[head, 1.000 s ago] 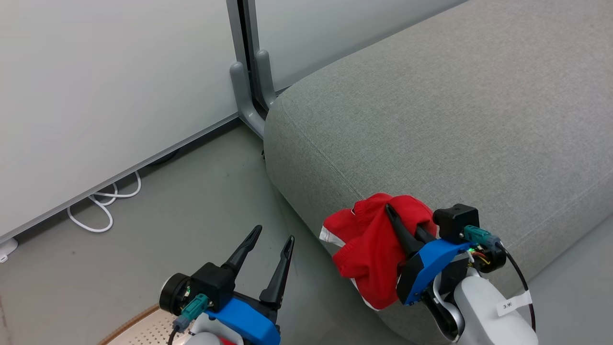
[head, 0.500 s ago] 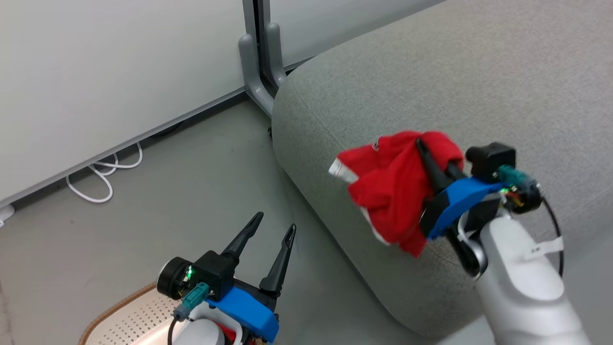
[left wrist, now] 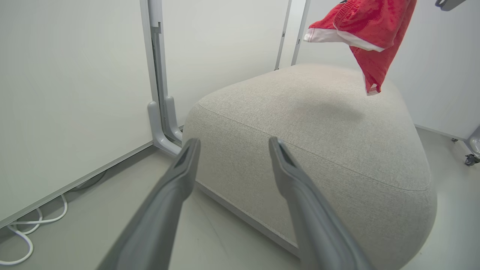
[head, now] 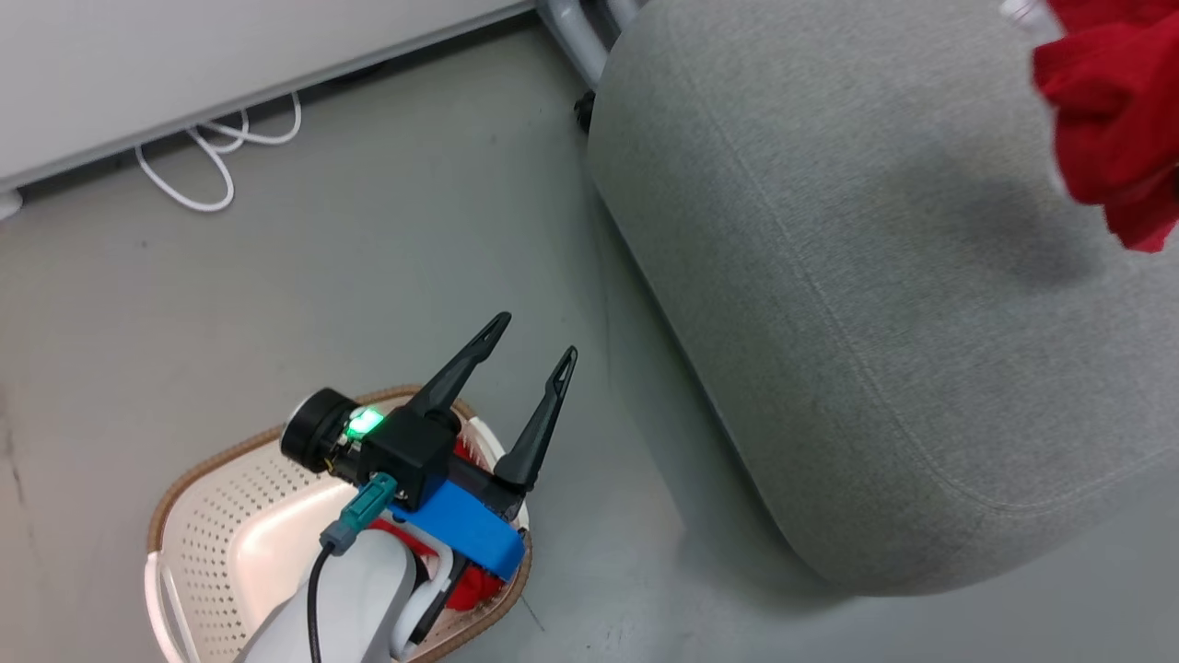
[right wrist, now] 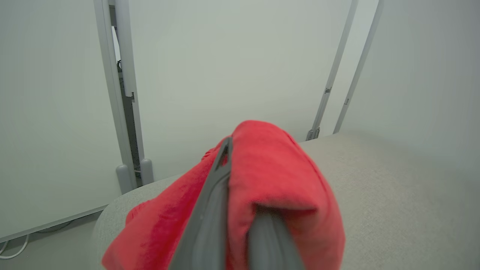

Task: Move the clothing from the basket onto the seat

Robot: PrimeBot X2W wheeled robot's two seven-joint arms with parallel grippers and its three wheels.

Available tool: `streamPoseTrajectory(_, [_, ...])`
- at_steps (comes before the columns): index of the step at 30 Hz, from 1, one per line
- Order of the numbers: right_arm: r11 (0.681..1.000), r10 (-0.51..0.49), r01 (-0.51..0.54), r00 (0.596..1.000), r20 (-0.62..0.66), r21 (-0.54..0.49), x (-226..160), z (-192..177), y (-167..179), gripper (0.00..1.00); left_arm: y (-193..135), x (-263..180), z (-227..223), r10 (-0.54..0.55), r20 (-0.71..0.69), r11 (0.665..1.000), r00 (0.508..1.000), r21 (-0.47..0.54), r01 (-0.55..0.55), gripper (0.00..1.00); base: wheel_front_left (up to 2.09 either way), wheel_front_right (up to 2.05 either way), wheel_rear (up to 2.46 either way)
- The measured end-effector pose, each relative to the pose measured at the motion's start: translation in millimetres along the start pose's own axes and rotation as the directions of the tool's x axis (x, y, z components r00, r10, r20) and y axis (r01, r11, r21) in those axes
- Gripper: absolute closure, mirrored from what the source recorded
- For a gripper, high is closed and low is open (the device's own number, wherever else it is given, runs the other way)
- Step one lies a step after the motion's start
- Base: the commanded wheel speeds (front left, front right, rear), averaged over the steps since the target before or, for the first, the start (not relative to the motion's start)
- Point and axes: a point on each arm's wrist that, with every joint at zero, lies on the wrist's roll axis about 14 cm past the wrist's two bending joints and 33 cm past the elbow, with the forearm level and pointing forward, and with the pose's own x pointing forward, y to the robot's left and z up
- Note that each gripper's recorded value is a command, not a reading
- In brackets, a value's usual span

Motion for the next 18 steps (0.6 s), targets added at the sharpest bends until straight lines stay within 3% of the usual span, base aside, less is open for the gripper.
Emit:
streamPoseTrajectory(8, [0.991,-0.133,0.134,0.988,0.080,-0.008,46,-6,-32,1.00,50,1,-21,0.039,-0.011,0.999,0.999,0.023,-0.039,0.00,0.00,0.00,0.00])
streamPoseTrajectory(18, [0.984,-0.178,0.180,0.979,-0.096,0.008,58,-125,-14,1.00,78,-5,-56,0.072,-0.047,0.997,0.996,-0.011,-0.073,0.00,0.00,0.00,0.00])
